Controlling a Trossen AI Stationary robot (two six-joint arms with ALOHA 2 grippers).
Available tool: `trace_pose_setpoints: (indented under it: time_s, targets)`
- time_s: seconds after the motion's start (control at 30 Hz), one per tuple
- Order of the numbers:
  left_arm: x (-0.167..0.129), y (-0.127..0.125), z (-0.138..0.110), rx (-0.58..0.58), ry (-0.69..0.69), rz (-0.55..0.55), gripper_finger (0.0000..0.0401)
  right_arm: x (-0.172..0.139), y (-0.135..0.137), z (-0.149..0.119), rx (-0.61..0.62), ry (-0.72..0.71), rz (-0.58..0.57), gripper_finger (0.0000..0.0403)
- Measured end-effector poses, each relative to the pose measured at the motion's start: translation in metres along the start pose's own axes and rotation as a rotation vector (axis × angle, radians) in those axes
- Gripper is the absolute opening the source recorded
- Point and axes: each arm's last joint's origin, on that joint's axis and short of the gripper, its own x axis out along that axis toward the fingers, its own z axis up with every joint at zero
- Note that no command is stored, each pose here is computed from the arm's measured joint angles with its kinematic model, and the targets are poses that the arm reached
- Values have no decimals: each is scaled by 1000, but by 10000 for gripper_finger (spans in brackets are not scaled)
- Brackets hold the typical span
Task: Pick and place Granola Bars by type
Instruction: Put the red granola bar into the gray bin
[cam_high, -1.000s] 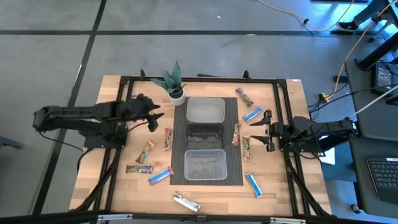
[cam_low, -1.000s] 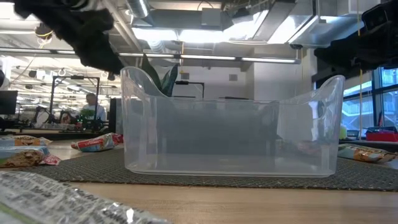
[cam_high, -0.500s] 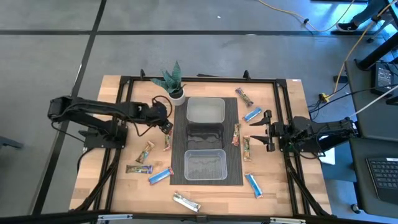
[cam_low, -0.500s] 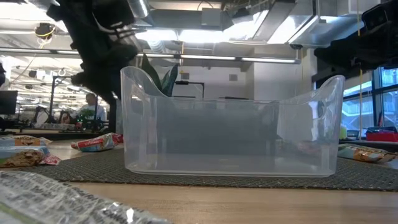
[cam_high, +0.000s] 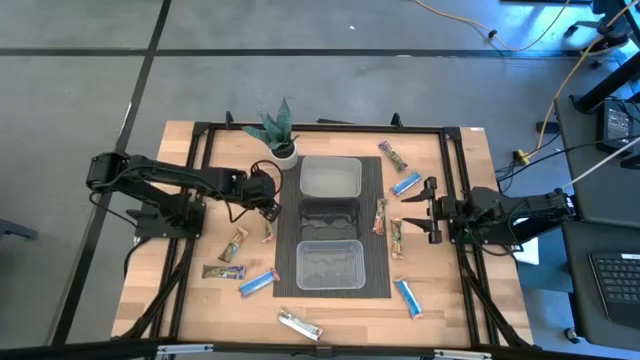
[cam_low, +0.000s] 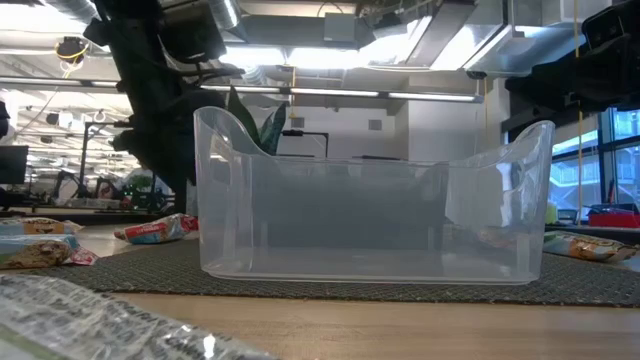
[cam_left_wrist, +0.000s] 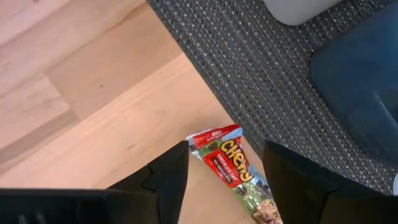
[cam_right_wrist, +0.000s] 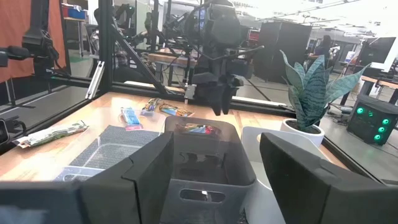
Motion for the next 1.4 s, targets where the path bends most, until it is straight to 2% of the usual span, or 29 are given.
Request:
trace_pose_setpoints:
  time_s: [0.23, 0.37, 0.63, 0.77, 1.03, 1.4]
  targets:
    - [0, -5, 5, 23, -45, -57, 257, 0, 0, 0, 0, 0, 0, 242]
    - [0, -6, 4, 27, -9, -90, 271, 0, 0, 0, 0, 0, 0, 242]
    - [-1, -9, 0, -72, 64, -145, 267, 0, 0, 0, 0, 0, 0, 242]
    - [-2, -13, -4, -62, 65, -148, 267, 0, 0, 0, 0, 0, 0, 242]
    - [-4, -18, -10, -80, 23, -120, 266, 0, 0, 0, 0, 0, 0, 242]
    - [1, -15, -22, -185, 38, -88, 265, 0, 0, 0, 0, 0, 0, 242]
